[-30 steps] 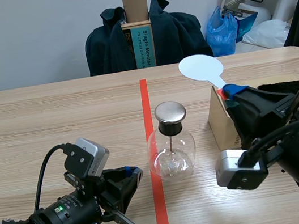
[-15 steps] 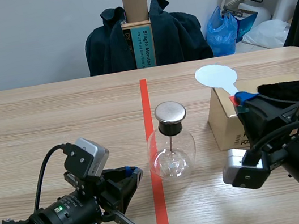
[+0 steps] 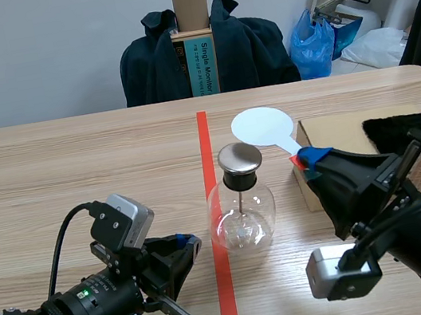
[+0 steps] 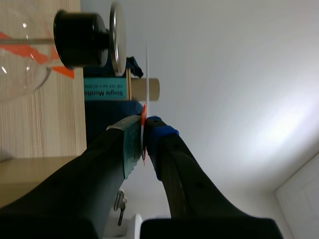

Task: Do the electroscope experiment.
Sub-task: 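Move the plate toward and away from the electroscope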

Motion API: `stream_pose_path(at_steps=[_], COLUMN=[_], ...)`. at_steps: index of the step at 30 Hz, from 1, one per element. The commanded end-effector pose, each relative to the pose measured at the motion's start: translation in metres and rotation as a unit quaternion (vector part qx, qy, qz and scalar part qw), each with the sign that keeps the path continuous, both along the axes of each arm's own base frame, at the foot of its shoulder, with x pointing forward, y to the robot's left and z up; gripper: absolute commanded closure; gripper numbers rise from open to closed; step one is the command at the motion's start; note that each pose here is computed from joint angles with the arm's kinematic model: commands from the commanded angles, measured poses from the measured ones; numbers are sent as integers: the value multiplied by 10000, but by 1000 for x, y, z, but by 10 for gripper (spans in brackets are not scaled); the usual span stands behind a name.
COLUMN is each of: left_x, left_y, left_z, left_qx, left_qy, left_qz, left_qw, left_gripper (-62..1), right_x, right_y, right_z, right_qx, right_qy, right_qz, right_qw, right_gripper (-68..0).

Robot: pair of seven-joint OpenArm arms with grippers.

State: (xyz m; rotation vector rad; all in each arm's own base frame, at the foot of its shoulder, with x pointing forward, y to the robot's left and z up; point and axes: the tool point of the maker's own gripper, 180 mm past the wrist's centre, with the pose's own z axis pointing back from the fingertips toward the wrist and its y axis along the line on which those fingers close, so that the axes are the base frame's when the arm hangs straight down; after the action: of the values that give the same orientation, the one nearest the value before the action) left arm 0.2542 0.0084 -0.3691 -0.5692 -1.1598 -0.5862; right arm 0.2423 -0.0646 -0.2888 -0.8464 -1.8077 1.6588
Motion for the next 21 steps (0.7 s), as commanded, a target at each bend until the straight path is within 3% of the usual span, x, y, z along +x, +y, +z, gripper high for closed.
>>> stream_pose_path(at_steps=[1, 12, 21], left_x=[8, 9, 8], left_y=[-4, -4, -4], left_z=[12, 12, 12], left_qx=[-145, -149, -148], left_qy=[-167, -164, -162], left_qz=[24, 33, 33], left_qw=[9998, 9997, 9998], left_gripper=[-29, -29, -29], right_x=[7, -6, -6], right_y=[-2, 12, 12], right_z=[15, 14, 14], right_qx=[-15, -79, -79], right_qy=[-291, -314, -314], right_qz=[69, 595, 597], right_qw=[9996, 9977, 9977], right_gripper=[-8, -8, -8])
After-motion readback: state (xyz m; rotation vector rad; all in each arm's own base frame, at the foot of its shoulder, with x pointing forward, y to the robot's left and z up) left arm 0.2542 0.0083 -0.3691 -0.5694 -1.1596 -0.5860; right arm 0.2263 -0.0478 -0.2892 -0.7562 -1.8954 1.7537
